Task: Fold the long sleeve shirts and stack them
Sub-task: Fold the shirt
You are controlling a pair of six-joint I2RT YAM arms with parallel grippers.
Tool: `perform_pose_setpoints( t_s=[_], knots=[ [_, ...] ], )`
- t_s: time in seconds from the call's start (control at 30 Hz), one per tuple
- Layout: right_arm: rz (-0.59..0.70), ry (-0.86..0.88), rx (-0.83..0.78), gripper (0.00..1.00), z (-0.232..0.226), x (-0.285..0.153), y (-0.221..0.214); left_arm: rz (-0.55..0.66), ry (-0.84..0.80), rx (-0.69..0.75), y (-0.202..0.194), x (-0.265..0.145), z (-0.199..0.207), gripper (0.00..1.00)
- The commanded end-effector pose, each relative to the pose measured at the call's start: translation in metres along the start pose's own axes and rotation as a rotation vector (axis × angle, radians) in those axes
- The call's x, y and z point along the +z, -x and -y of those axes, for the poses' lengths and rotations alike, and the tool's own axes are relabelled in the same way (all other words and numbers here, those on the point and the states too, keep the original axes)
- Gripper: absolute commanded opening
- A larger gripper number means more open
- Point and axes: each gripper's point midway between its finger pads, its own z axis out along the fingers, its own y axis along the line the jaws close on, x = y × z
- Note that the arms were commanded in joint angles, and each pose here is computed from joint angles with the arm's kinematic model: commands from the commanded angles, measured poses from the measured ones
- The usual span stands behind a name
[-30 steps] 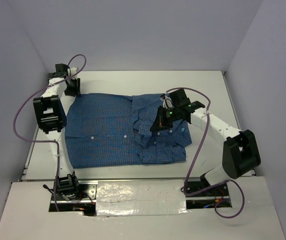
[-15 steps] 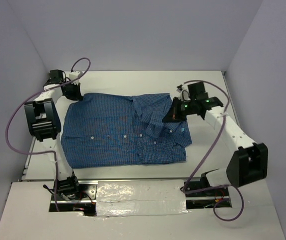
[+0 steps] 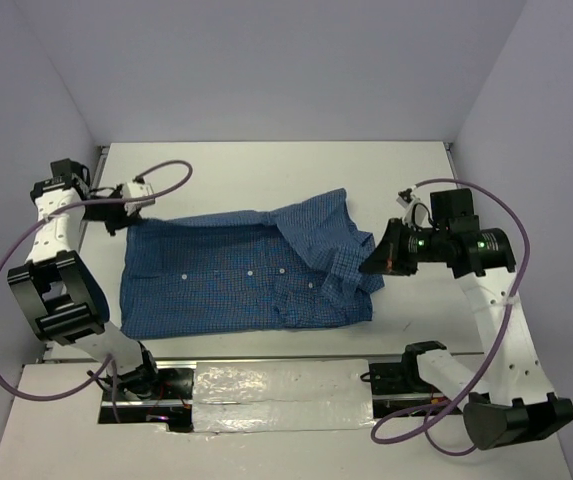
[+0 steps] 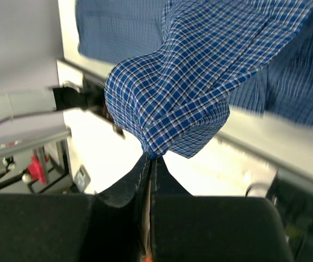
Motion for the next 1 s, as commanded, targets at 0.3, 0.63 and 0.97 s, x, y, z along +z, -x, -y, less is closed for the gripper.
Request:
perform_pose_setpoints(
  t_s=[0.3,0.63,0.97],
  knots=[
    [-0.117,0.056,0.115,0.0,-0.027,-0.042,-0.058,-0.023,-0.35,0.254,-0.019,-0.028,0.112,0.0],
    [-0.15,0.026,0.148,0.0,-0.013,-0.033,-0.071,-0.006,-0.447,0.377,-0.042,-0.011,0.143,0.0],
    [-0.153,0.032,0.166,0.0,0.001,-0.016,-0.071,-0.176,-0.382,0.5,-0.088,0.01,0.098,0.49]
  ],
)
